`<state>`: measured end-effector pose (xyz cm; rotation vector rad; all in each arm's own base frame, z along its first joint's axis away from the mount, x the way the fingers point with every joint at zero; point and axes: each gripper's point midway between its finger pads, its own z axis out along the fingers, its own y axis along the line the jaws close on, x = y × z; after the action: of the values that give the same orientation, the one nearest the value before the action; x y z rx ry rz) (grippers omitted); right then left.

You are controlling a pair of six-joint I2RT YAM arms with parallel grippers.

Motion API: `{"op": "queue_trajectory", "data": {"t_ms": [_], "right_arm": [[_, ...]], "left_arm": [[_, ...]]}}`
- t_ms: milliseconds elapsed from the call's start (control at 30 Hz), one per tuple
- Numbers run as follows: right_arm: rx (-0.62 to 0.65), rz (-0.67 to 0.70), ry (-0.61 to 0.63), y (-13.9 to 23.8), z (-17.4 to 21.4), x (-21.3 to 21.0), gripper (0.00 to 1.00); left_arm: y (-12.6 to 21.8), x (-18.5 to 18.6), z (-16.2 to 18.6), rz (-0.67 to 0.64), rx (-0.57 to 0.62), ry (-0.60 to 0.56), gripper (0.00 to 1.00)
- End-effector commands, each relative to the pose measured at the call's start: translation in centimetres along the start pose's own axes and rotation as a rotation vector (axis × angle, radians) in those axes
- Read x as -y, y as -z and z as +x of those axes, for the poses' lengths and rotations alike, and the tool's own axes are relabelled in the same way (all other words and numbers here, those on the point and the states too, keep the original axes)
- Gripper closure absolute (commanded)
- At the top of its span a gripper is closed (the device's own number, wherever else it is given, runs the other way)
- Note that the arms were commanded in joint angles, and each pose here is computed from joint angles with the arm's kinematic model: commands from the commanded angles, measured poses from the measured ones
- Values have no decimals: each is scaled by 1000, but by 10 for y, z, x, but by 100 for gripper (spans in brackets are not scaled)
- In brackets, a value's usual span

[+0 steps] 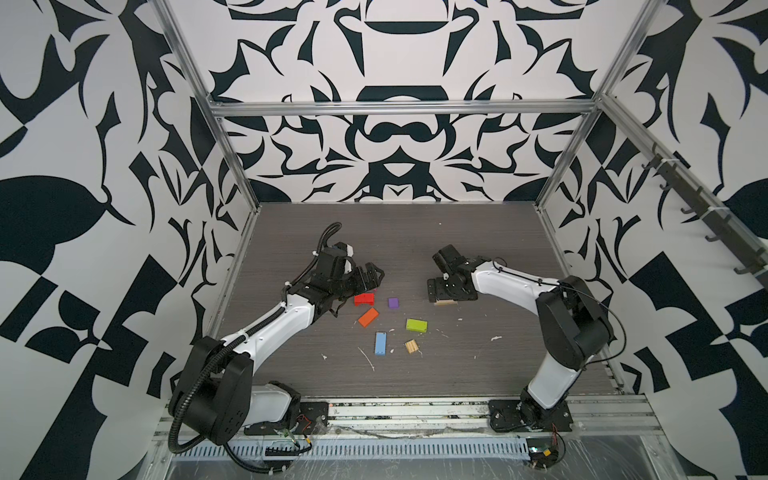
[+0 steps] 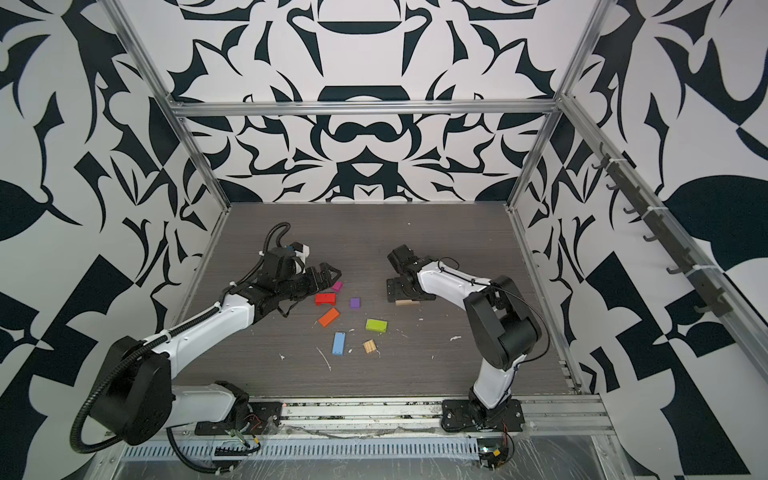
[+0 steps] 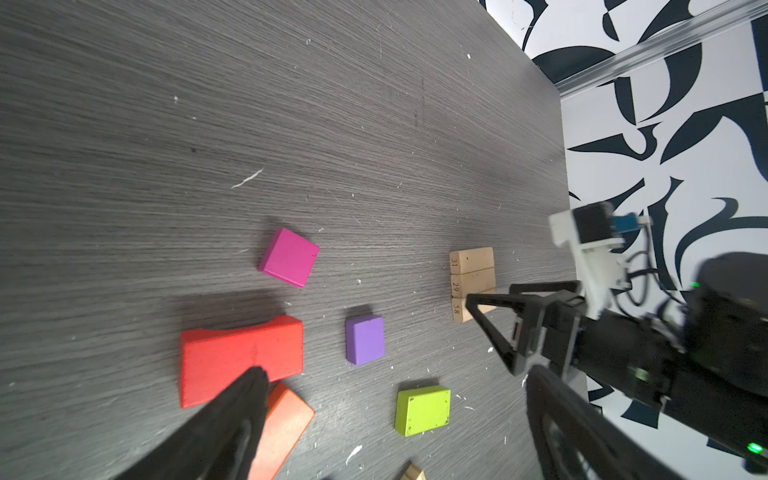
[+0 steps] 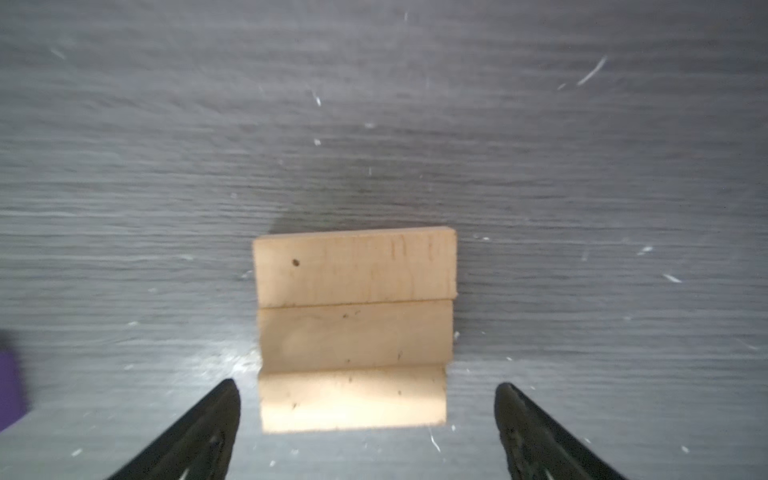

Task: Build the wood block tower
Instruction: 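Open the right gripper and raise it away from the three bars, then move the right gripper over the lime block and close on it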

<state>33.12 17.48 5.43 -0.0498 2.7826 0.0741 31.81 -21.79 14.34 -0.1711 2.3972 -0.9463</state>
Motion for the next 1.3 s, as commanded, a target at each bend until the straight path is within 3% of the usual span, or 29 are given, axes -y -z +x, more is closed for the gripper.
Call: {"op": "queue_trajectory", "data": {"t_ms": [0,300,567,1067,1267], "right_arm": [[61,-5,22,29,-8,0,1],[111,-81,-1,71,5,-22,1],[148,-93,-1,81,31,-54,1],[138,-129,-61,67,59,-96,3],[132,-102,-21,57,62,-114,2]], "left_arm": [[0,10,-8,14,15,-8,0],[-5,14,-8,29,22,2,0],[6,28,-17,69,64,-17,1],[10,23,-12,65,70,-8,1],[10,23,-10,67,64,-8,1]]}}
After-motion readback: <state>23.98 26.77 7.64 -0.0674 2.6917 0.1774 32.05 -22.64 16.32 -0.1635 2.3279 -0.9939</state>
